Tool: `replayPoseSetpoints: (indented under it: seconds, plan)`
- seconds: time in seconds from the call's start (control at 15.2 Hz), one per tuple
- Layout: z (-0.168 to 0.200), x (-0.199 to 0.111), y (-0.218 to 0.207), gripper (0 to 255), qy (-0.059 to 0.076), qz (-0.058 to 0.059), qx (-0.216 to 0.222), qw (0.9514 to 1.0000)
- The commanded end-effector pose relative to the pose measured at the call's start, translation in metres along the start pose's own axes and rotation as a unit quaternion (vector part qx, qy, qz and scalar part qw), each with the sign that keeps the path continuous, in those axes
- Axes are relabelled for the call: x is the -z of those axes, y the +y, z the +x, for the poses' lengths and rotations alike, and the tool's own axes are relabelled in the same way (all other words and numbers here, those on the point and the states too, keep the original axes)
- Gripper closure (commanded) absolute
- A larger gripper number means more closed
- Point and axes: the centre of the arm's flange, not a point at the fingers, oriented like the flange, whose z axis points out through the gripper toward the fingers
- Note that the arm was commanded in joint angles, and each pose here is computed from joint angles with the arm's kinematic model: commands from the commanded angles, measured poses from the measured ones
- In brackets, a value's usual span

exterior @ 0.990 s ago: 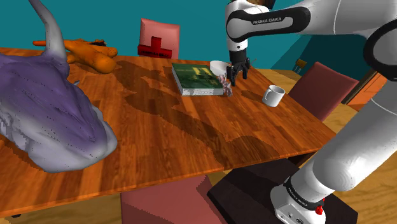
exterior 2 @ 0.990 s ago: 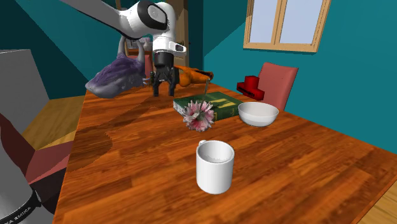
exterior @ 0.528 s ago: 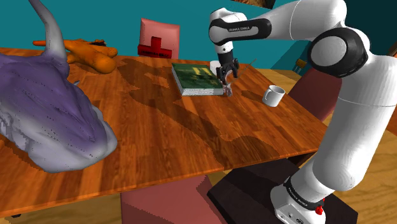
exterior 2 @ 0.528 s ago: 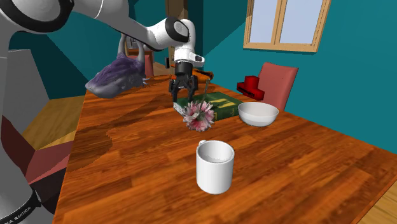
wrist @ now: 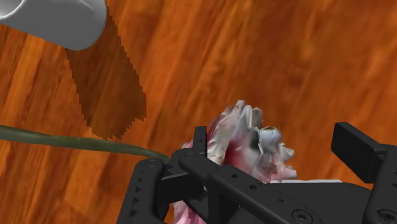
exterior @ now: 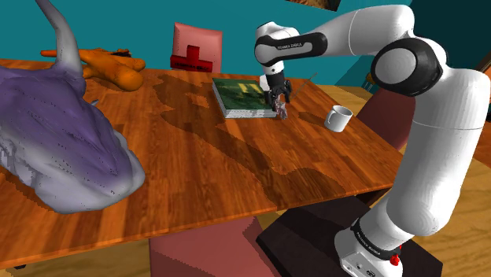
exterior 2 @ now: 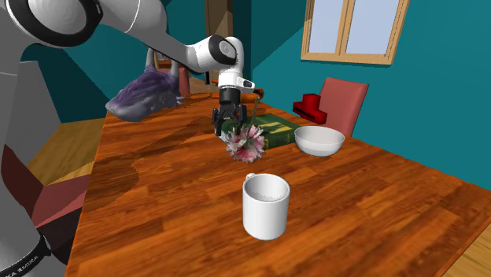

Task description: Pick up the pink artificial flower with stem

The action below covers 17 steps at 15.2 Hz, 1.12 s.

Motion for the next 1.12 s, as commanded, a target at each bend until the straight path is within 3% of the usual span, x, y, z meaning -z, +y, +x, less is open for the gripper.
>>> replayPoseSetpoints:
  seconds: [0.0, 0.07, 0.66, 1.06]
  plan:
    - [0.001, -0.004, -0.001, 0, 0.000, 0.000, 0.000, 1.0000]
    - [0.001, -0.004, -0.001, 255, 0.000, 0.000, 0.000, 1.0000]
    - [0.001, -0.004, -0.001, 255, 0.000, 0.000, 0.000, 1.0000]
    - [-0.012, 0.024, 0.007, 255, 0.000, 0.000, 0.000, 1.0000]
